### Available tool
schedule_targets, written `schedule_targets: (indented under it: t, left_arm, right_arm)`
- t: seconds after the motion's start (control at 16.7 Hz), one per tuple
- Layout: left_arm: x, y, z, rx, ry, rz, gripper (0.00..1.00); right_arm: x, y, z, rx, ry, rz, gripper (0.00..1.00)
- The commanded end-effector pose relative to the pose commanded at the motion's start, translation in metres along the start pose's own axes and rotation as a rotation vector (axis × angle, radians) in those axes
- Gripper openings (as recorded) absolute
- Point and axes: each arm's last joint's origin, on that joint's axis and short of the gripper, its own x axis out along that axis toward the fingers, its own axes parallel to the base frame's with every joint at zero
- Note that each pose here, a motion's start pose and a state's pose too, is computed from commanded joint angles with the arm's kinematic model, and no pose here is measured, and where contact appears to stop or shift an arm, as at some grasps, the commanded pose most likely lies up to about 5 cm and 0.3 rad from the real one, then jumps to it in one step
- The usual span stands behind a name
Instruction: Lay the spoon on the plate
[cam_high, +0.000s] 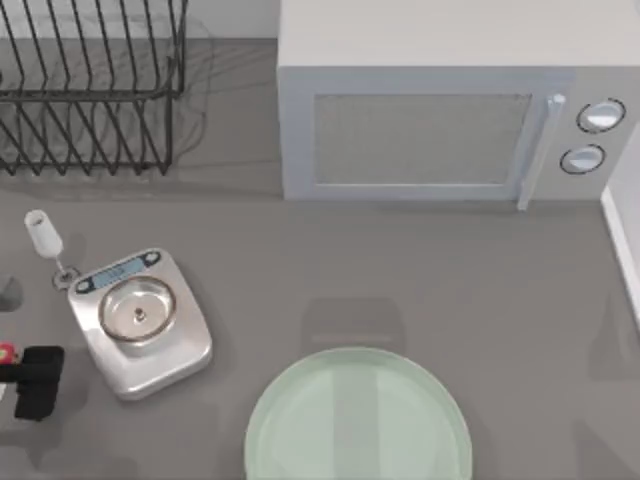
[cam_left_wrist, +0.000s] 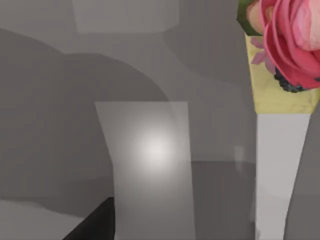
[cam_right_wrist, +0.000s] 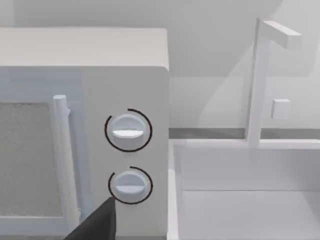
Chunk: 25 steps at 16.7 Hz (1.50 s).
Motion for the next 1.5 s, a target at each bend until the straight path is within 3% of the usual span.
schedule_targets:
  t: [0.42,1.2,1.5]
  left_arm:
    - [0.018,0.0,-0.005,0.0,0.009,-0.001,1.0]
    - [0.018,0.0,-0.005,0.0,0.009,-0.001,0.02]
    - [0.018,0.0,-0.005,0.0,0.009,-0.001,0.0]
  right_arm:
    - [0.0,0.0,0.0,0.0,0.0,0.0,1.0]
    - [0.0,0.0,0.0,0.0,0.0,0.0,1.0]
    - [0.0,0.0,0.0,0.0,0.0,0.0,1.0]
